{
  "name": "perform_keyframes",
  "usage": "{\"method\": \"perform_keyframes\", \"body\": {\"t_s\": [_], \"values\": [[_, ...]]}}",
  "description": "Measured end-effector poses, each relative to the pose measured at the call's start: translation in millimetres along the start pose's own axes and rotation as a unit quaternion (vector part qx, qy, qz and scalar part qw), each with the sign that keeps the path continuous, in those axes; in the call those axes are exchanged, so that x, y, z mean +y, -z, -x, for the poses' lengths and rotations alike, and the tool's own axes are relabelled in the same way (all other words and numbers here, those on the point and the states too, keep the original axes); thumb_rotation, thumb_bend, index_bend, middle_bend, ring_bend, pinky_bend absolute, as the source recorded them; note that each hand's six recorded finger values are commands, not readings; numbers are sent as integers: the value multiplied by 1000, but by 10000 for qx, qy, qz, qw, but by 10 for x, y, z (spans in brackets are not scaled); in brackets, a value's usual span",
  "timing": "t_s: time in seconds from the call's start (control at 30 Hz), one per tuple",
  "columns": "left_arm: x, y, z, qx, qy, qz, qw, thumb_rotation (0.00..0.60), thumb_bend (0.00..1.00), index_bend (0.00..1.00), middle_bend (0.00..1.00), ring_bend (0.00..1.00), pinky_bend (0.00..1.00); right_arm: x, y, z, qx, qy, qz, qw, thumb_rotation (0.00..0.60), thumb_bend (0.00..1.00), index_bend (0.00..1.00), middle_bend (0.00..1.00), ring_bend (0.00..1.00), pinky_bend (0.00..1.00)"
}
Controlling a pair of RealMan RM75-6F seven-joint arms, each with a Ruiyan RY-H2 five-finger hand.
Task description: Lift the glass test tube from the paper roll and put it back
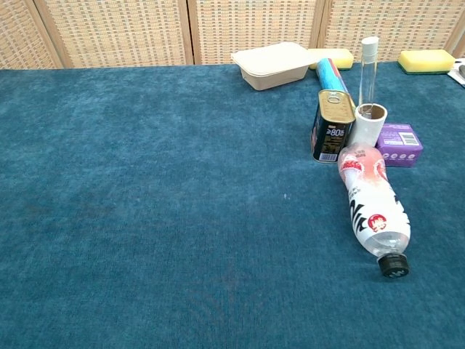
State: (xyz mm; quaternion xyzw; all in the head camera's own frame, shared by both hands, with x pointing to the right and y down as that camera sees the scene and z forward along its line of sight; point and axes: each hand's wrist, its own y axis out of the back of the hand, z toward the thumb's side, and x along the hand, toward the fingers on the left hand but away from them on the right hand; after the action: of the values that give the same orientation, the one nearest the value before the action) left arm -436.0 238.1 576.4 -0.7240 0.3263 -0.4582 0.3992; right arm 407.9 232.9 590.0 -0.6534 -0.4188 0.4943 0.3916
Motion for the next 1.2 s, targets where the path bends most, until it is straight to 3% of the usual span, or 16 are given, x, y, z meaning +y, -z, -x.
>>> {"method": "perform_keyframes", "body": {"t_s": [0.13, 0.27, 0.47, 0.67, 1.2], "values": [[-29, -30, -6, -173, 70, 194, 9996, 600, 59, 0, 51, 41, 203, -72, -96, 232, 93, 237, 466, 9986, 600, 94, 241, 223, 162, 205], [-104, -2, -24, -234, 102, 425, 9988, 600, 59, 0, 51, 40, 205, -61, -201, 390, 190, 458, 601, 9970, 600, 93, 241, 225, 165, 209], [-237, 73, -14, -179, 146, 554, 9982, 600, 60, 0, 51, 41, 205, -76, -324, 491, 248, 354, 749, 9963, 600, 94, 241, 232, 169, 218], [-339, 90, 29, -164, 65, 750, 9970, 600, 60, 0, 51, 40, 205, -175, -490, 647, 328, 51, 1396, 9897, 600, 94, 241, 241, 179, 230], [-405, 90, 191, -262, -253, 1055, 9937, 600, 59, 0, 51, 40, 205, -83, -861, 963, 471, -76, 1063, 9932, 600, 94, 241, 252, 185, 232]]}}
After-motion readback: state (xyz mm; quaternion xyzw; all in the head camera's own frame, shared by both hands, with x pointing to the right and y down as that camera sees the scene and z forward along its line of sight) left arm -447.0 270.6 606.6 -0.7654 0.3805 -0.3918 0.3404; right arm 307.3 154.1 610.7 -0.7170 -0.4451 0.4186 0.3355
